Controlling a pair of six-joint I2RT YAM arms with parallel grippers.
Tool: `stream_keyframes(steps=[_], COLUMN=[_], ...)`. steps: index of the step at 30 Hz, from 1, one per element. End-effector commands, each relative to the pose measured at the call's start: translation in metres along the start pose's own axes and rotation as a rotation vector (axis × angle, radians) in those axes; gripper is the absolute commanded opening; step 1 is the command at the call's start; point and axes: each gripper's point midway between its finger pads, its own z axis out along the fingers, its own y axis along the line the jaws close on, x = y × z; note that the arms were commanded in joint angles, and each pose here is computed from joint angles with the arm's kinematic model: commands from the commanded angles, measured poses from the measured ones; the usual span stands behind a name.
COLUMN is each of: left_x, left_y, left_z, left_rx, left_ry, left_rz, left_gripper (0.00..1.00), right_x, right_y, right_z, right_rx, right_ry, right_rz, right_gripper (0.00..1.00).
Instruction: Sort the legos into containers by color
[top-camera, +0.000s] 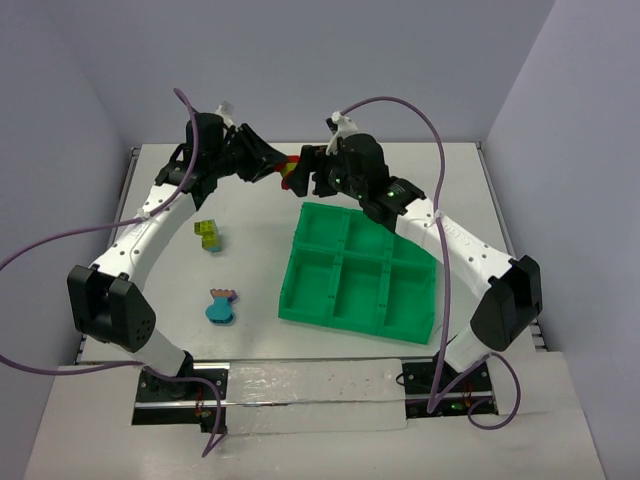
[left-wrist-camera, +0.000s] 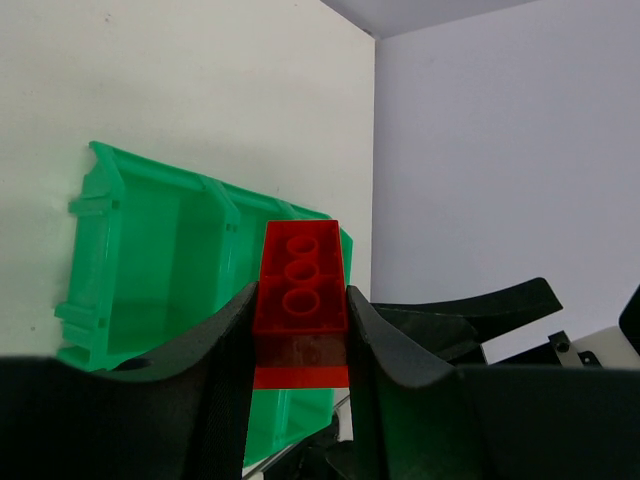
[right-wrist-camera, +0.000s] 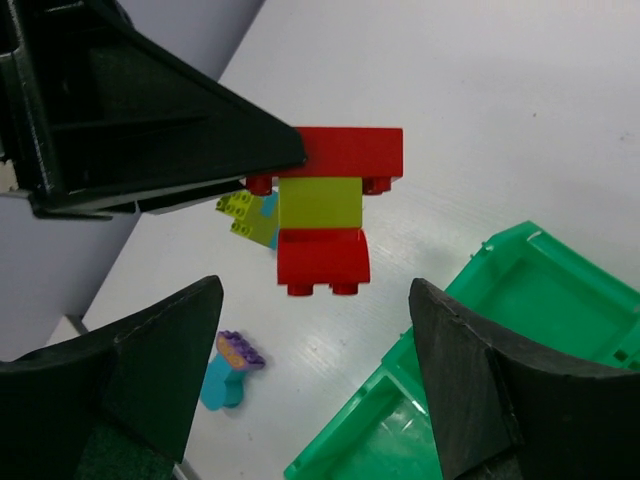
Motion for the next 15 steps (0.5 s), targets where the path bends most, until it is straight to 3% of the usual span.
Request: stream_keyframes(steps=[1,9,15], left_x=[-0.007,0.000,0.001], left_y=[-0.022,-0.015,-0.017], left_z=[-0.015,-0.011,-0.012], left_rx=[0.068,0.070,0.081], left_ry=[-0.031,-0.005,-0.009], left_rz=[0.042,0.029,0.024], left_gripper=[0.00,0.00,0.00], right_x=[-0.032,-0.033,-0.026], right_y=[0.011,0.016,0.020], right_z=[0.006,0.018,0.023], right_rx=[-0.009,-0.032,-0.051], right_ry=[-0.085,-0.073,-0.052], right_rz=[-0.039,-0.034,-0.023], right_gripper=[0.77,0.60,0.58])
